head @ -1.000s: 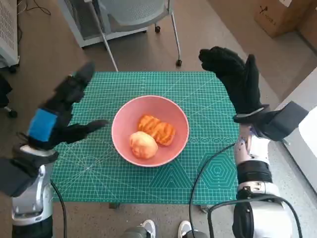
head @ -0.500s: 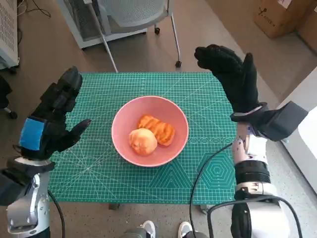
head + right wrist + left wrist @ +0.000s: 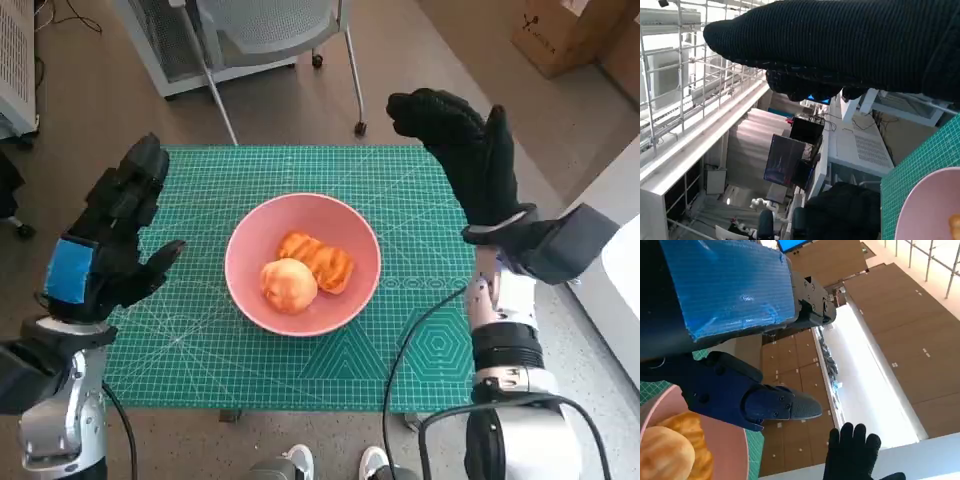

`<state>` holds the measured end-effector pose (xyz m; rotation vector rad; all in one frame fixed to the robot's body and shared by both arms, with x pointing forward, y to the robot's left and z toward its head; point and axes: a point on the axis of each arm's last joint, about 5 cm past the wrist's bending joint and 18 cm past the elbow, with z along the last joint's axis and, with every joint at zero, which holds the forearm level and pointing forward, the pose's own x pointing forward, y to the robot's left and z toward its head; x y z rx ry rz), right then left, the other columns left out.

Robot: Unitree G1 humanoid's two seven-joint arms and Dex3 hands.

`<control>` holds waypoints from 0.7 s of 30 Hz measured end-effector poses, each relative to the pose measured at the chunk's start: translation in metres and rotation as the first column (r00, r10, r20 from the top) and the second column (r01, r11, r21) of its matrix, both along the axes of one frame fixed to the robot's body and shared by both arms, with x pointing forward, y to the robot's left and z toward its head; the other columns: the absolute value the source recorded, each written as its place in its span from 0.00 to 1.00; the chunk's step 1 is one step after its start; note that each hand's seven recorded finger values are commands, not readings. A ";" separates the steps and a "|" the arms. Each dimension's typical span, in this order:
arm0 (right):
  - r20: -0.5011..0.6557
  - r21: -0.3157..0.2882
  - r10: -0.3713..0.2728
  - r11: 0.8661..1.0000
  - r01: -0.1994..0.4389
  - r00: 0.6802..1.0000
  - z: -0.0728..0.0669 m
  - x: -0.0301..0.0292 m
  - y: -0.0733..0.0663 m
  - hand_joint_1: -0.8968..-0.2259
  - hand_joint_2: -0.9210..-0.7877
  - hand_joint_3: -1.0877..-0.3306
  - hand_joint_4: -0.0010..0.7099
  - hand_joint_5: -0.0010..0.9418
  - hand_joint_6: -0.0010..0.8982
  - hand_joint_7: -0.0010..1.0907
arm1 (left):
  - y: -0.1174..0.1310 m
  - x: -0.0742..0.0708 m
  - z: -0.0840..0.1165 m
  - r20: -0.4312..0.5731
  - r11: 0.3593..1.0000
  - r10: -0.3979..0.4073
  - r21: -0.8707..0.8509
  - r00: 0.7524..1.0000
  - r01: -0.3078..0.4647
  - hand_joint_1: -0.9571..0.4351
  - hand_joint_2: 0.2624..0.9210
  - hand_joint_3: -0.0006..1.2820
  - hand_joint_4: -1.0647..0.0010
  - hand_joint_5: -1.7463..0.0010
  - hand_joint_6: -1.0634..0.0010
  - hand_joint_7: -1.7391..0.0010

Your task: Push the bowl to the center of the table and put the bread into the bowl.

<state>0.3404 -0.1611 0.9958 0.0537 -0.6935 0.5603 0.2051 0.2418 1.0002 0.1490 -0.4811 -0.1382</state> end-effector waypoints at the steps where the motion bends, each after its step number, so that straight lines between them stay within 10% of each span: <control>1: 0.001 0.000 0.000 1.000 0.000 1.000 0.000 0.0000 0.000 0.33 0.00 0.57 0.33 0.00 0.39 0.00 | 0.000 0.000 0.000 -0.001 1.000 -0.002 -0.002 1.000 0.002 0.24 1.00 0.22 0.90 1.00 0.74 1.00; 21: 0.016 0.001 -0.006 1.000 0.006 1.000 0.001 0.0001 0.001 0.33 0.00 0.57 0.31 0.00 0.39 0.00 | -0.004 0.008 0.004 0.014 0.999 -0.039 -0.020 0.999 0.040 0.24 1.00 0.21 0.90 1.00 0.76 1.00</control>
